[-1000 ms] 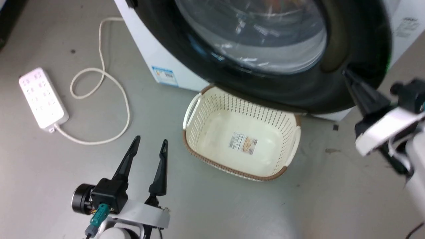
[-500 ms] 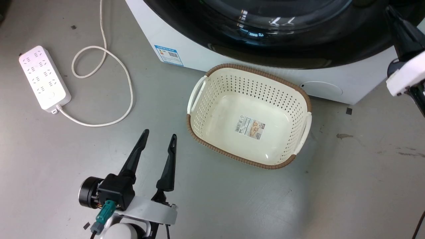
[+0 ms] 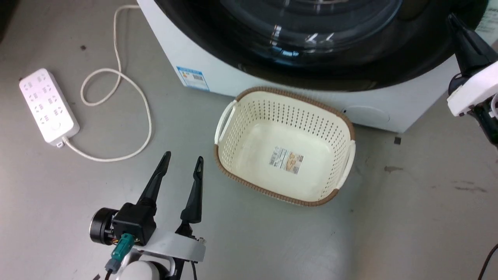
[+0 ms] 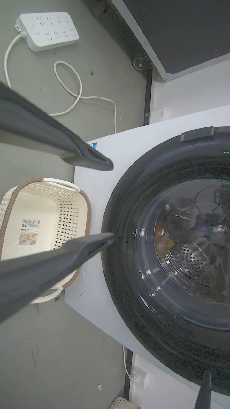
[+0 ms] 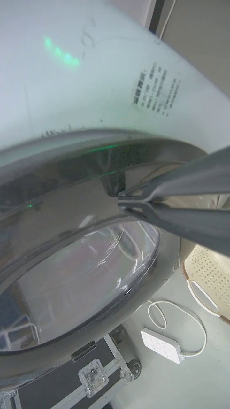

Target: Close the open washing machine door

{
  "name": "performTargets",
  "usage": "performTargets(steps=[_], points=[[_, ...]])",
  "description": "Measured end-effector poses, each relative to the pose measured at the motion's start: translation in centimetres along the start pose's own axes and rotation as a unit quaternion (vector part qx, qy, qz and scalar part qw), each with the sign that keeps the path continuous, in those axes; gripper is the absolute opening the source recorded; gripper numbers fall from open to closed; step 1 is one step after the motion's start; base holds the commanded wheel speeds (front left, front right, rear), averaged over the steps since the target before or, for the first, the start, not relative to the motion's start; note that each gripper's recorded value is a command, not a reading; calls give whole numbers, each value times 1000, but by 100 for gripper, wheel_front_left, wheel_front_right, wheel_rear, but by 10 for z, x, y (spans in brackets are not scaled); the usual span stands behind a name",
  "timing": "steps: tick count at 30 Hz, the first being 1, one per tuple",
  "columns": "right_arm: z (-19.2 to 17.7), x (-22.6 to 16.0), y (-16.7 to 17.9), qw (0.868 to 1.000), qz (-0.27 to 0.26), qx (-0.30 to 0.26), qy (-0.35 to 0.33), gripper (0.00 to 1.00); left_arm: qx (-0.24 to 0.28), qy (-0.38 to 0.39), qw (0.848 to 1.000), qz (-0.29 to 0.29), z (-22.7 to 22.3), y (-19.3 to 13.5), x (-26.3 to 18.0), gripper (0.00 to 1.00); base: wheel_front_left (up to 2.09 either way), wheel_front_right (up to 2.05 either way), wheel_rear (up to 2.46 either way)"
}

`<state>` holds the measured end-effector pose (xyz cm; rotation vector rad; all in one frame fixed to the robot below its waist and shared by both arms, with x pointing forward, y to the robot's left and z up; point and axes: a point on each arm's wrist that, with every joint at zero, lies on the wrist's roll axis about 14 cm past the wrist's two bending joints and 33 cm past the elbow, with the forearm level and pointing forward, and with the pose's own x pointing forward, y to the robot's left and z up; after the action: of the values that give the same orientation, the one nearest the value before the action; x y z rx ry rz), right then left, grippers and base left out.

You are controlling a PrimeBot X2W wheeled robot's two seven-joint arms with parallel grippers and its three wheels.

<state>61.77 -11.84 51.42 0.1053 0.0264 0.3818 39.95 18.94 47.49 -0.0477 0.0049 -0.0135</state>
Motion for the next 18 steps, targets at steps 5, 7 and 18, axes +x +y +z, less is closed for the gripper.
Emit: performTargets(steps=[5,7,18], points=[[6,-30,0,1000,-3,-7,-2,100,-2,-28,1000,-3,20,-2,-5,100,0,0,0],[18,-64,2,1000,-9,-11,-21,100,-4,-47,999,-5,34,-3,-12,100,0,0,0],[30,-171,36,994,-53,-27,-90,100,-7,-78,997,-29,55,-18,-37,100,0,0,0]])
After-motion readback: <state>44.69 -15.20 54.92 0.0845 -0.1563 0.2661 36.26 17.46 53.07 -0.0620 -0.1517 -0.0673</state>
